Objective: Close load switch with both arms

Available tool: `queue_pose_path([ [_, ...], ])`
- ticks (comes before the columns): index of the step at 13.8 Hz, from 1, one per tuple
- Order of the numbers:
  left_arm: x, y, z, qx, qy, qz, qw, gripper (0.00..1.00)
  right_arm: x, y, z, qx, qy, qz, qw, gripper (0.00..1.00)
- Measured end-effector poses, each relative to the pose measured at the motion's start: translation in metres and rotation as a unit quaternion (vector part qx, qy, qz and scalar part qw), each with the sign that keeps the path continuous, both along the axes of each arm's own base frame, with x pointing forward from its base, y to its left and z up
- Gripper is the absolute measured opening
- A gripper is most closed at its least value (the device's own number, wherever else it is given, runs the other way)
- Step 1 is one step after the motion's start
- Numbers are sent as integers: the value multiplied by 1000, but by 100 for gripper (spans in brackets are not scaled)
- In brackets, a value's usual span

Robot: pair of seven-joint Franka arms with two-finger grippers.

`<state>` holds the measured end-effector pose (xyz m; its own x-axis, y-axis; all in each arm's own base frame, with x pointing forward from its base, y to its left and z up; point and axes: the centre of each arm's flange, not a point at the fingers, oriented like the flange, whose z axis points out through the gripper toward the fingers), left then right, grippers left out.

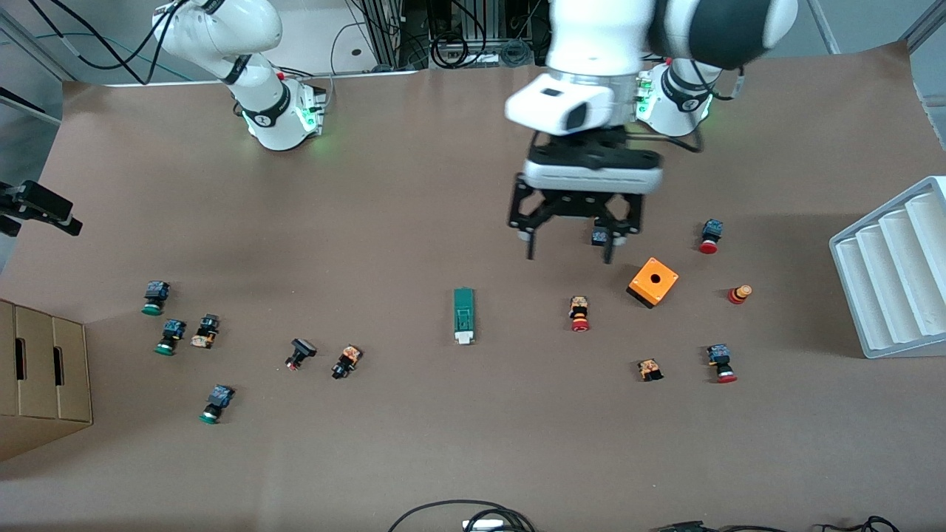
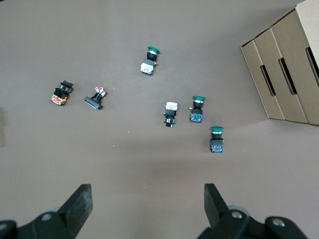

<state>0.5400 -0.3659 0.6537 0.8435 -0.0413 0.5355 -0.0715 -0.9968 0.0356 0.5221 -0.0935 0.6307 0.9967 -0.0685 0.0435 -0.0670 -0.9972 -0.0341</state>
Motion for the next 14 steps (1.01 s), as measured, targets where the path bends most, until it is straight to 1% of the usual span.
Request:
queue_pose_path([
  [3,26,49,4,-23,25,14,999,100,0,5,0,0,2,3,1000,100],
  [5,39,80,3,-18,41,15,999,100,3,21,0,-1,2,17,1000,100],
  [8,55,128,-2,-6,70,14,997,100,4,34,1,-2,1,25,1000,100],
  [11,68,176,-4,-15,95,21,995,100,4,33,1,-2,1,25,1000,100],
  [14,75,216,-18,-15,130,46,990,100,4,33,2,-2,0,25,1000,100],
])
